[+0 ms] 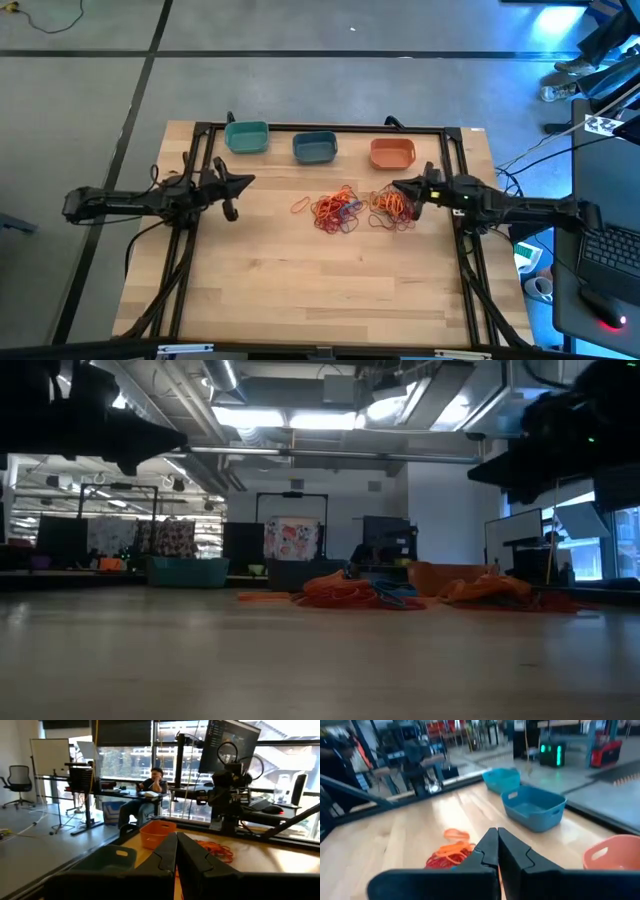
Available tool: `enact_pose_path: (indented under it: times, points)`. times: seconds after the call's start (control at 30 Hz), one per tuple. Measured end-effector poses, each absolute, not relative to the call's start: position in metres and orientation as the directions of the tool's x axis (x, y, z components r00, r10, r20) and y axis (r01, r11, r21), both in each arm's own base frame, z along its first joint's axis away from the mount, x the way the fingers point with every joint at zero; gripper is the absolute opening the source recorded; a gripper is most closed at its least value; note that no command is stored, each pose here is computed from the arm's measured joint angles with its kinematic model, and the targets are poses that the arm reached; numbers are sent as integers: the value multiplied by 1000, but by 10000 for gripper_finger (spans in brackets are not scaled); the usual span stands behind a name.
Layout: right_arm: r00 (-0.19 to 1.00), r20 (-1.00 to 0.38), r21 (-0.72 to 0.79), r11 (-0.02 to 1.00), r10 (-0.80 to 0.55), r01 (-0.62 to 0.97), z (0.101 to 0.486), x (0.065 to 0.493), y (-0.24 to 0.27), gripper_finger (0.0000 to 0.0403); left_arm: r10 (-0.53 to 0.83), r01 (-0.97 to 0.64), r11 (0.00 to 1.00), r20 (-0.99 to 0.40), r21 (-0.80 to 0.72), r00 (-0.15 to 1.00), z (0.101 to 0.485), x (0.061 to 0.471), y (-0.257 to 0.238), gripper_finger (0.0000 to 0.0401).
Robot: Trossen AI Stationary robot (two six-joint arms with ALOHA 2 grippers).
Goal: Sort rubber bands into baskets
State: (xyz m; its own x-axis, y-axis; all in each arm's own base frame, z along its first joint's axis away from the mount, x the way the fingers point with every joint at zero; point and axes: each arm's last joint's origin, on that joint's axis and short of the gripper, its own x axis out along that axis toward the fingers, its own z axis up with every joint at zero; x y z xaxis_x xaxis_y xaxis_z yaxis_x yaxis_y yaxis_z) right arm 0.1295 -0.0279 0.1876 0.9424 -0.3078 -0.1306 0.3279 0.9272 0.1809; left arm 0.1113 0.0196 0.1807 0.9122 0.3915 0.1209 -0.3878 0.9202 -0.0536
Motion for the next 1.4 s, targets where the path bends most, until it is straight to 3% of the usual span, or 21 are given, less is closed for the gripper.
enact_pose_path:
  times: [0.23, 0.43, 0.77, 1.0, 1.17, 1.4]
  points:
    - [878, -377, 139, 920, -294, 367, 190, 168, -35, 7, 408, -406, 913, 75, -40, 910, 176, 119, 23, 5]
    - [733, -615, 94, 895, -292, 435, 190, 199, -43, 16, 412, -410, 911, 83, -46, 907, 176, 122, 24, 5]
    - [479, -858, 140, 813, -185, 565, 167, 230, -69, 144, 412, -412, 911, 74, -23, 908, 175, 126, 25, 5]
    - [406, -905, 161, 781, -127, 604, 145, 236, -70, 169, 375, -377, 926, 78, 16, 924, 174, 132, 24, 5]
    - [407, -898, 140, 769, -167, 624, 144, 238, -72, 144, 362, -365, 930, 70, 48, 930, 172, 134, 24, 5]
    - [400, -898, 119, 775, -182, 621, 144, 237, -72, 22, 354, -357, 932, 60, 60, 933, 171, 134, 23, 5]
